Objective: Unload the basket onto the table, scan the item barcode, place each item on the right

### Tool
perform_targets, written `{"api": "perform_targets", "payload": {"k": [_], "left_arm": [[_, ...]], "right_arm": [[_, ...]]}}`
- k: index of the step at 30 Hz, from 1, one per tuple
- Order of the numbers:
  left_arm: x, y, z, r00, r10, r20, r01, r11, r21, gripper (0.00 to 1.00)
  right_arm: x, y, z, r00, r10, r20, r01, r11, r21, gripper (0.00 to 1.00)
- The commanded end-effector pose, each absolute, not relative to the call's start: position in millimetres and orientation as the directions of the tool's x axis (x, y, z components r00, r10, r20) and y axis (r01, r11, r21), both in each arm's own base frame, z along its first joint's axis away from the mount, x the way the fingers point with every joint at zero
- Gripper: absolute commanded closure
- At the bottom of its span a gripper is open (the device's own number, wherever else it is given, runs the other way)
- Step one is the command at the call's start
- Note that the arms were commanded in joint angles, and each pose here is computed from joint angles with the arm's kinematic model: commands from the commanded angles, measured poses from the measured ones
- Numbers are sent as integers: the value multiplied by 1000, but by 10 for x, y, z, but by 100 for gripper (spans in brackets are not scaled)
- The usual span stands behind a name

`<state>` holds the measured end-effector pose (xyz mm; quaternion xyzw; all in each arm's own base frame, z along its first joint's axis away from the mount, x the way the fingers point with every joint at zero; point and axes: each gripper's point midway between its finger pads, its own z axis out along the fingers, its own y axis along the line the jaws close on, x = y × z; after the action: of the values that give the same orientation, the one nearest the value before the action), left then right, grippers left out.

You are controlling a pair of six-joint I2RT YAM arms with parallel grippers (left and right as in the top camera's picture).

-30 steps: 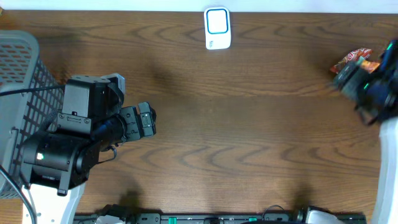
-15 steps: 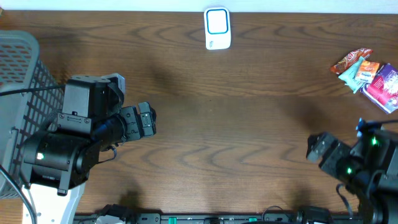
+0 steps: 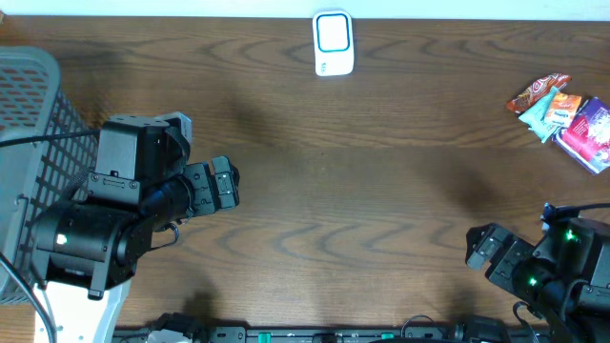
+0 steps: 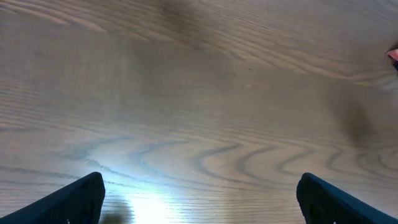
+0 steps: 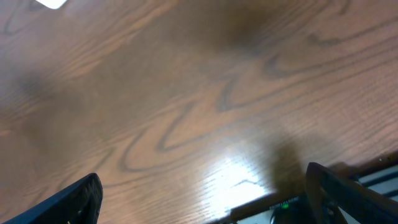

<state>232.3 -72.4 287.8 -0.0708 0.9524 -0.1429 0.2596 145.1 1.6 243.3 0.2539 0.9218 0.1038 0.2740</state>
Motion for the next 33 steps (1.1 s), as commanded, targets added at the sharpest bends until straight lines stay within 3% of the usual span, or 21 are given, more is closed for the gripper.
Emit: {"api": "perform_targets", "payload": {"k": [1,11,20,33], "left_arm": [[2321,-714,2884,-855,-200,-479,-55,953,-300,2],[2321,-714,2884,-855,-200,-479,-55,953,-300,2],[2321,-714,2884,-855,-200,-479,-55,953,-300,2],[2321,-714,2884,-855,-200,-479,-55,953,-300,2]], "right_arm": [[1476,20,2426,-719,521,-459,405,852,333,1],[1817,201,2558,-712,310,-630,115,936,332,1],[1983,558,2514,-487,162,-858,-214,931,297,1],[2144,666,2161,-183,171,-968,-358,906,227,1]]}}
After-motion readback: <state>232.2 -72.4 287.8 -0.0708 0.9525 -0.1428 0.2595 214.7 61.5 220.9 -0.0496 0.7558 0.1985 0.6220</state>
